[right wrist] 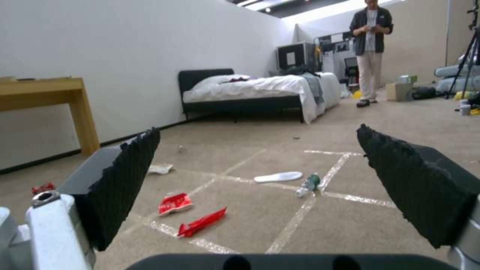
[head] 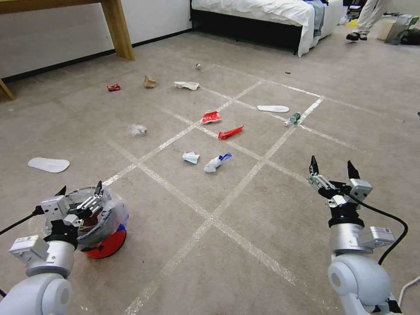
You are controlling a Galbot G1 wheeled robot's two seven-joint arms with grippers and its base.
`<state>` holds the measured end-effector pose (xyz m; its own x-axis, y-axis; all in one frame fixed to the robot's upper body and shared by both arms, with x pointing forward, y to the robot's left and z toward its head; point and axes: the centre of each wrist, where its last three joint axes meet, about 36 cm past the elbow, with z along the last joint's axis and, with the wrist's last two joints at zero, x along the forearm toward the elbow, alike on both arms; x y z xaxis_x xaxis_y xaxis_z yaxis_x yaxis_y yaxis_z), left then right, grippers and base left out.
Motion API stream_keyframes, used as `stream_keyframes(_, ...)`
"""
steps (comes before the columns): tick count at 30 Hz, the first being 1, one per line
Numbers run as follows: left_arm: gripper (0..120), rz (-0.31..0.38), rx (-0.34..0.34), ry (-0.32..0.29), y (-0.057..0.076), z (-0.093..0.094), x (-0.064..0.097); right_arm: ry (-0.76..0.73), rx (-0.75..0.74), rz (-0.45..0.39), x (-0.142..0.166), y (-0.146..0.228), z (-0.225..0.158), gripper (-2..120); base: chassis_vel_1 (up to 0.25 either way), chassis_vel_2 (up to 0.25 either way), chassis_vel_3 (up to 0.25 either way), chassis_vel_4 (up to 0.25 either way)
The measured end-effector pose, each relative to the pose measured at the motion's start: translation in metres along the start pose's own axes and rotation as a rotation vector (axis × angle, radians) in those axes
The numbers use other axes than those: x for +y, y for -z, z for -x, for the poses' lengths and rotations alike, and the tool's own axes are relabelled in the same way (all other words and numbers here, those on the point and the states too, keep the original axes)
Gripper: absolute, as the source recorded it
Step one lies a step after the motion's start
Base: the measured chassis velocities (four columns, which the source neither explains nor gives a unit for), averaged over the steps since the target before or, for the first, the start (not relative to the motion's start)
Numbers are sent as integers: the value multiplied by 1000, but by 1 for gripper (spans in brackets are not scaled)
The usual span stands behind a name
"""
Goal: Pick up the trash bin and place the garbage on the floor into it.
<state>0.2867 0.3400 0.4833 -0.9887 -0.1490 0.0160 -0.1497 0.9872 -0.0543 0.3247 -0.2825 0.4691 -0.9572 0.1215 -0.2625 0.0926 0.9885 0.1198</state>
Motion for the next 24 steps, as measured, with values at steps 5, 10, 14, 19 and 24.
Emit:
stream_keyframes(5,100,-26,63,6,0,1,15,5,7,-4,0,0,-1,100,0,0,0,0)
stream_keyframes(10,100,-43,129,7,5,4,32,6,6,-4,0,0,-2,100,0,0,0,0)
stream_keyframes(14,100,-92,255,31,14,20,90,11,1,-3,1,3,-3,100,0,0,0,0)
stream_keyframes(19,100,-124,324,57,11,31,123,12,-2,-5,1,5,-4,100,0,0,0,0)
stream_keyframes(24,100,-183,432,65,-2,59,169,8,-10,-13,-1,10,-5,100,0,0,0,0)
